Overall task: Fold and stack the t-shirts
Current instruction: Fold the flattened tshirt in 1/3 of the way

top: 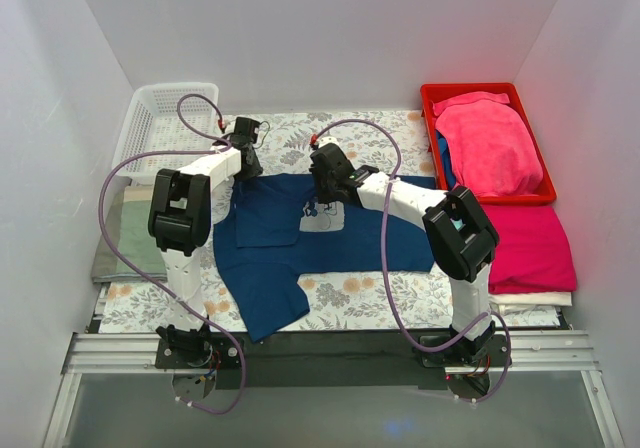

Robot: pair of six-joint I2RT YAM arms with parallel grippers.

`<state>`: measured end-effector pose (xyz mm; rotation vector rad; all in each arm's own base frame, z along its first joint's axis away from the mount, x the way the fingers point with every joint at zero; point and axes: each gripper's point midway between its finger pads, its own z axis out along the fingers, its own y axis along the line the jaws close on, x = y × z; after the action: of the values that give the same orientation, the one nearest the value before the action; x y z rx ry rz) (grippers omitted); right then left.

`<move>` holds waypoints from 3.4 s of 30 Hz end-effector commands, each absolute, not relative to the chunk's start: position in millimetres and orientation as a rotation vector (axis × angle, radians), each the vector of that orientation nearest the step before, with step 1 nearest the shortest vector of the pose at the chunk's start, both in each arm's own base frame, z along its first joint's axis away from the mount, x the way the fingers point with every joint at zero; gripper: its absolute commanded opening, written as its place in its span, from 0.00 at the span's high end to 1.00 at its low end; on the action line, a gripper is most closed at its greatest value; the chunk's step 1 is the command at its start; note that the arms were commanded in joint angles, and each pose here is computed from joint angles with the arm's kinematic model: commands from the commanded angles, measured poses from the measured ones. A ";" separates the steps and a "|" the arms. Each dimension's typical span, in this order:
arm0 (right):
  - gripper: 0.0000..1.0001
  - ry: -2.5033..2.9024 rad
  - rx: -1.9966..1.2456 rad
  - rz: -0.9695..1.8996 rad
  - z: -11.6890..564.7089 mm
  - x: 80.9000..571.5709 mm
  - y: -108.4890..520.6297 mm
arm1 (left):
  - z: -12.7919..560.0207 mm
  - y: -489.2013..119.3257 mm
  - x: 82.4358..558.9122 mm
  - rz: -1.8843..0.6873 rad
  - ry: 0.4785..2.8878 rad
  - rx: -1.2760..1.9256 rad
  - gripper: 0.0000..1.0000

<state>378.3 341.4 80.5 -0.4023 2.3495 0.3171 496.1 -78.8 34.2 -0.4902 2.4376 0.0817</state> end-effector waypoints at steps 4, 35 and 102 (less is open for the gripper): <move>0.73 2.329 -0.360 0.333 82.5 384.9 342.6 | 38.4 -62.9 485.1 0.197 2.471 -0.519 0.72; 0.89 2.347 -0.321 0.206 63.8 401.1 326.4 | 81.4 -23.7 496.8 0.196 2.265 -0.759 1.00; 0.87 2.739 0.080 0.004 -30.0 387.2 171.7 | 121.2 3.4 530.7 -0.009 2.015 -0.957 0.85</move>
<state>437.7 217.3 22.0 0.0827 2.5089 0.2305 515.2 17.5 86.9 -1.0594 2.0403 0.1313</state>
